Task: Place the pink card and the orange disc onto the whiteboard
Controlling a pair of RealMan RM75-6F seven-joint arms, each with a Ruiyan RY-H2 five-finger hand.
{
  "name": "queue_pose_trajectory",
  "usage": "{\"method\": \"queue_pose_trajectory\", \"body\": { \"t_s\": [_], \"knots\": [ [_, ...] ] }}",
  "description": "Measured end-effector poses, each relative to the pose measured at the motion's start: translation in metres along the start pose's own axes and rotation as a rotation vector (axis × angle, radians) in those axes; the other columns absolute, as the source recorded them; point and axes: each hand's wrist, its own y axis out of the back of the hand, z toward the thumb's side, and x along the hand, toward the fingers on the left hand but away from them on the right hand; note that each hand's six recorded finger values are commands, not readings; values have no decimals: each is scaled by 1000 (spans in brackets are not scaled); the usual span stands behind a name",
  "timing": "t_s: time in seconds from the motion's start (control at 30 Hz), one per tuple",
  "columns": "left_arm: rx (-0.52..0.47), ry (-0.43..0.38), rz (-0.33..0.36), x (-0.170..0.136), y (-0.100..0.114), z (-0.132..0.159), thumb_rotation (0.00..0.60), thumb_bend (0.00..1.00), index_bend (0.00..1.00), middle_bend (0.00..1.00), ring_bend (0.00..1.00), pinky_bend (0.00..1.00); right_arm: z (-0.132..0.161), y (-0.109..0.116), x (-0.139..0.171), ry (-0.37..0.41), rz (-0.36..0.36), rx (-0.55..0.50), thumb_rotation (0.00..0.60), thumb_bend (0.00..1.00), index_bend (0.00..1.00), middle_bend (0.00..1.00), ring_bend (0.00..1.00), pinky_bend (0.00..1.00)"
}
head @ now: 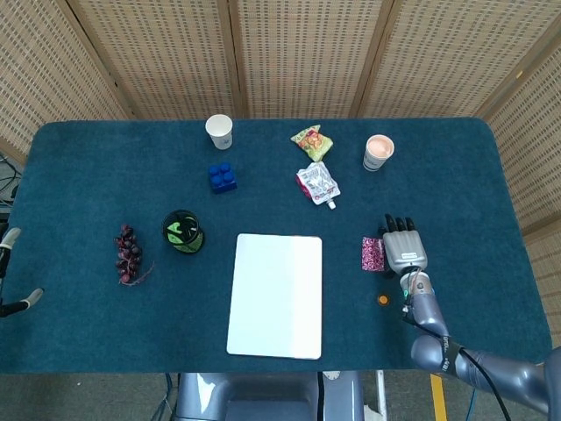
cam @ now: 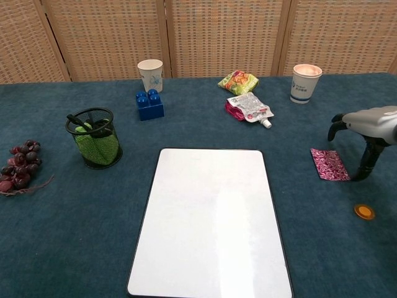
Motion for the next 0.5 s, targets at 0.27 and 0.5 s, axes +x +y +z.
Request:
{"method": "queue_pose_trajectory", "body": {
  "t_s": [0.27,0.5],
  "knots": [
    [2,1,-2,1,-1,0,600,0,0,0,0,0,6,-6,-5,0,10,12,600,0,204,0,0,0],
    [1,5,-4,1,-1,-1,600,0,0,0,0,0,7,-10,-11,-12,11,26,600,0,204,0,0,0]
  ]
}}
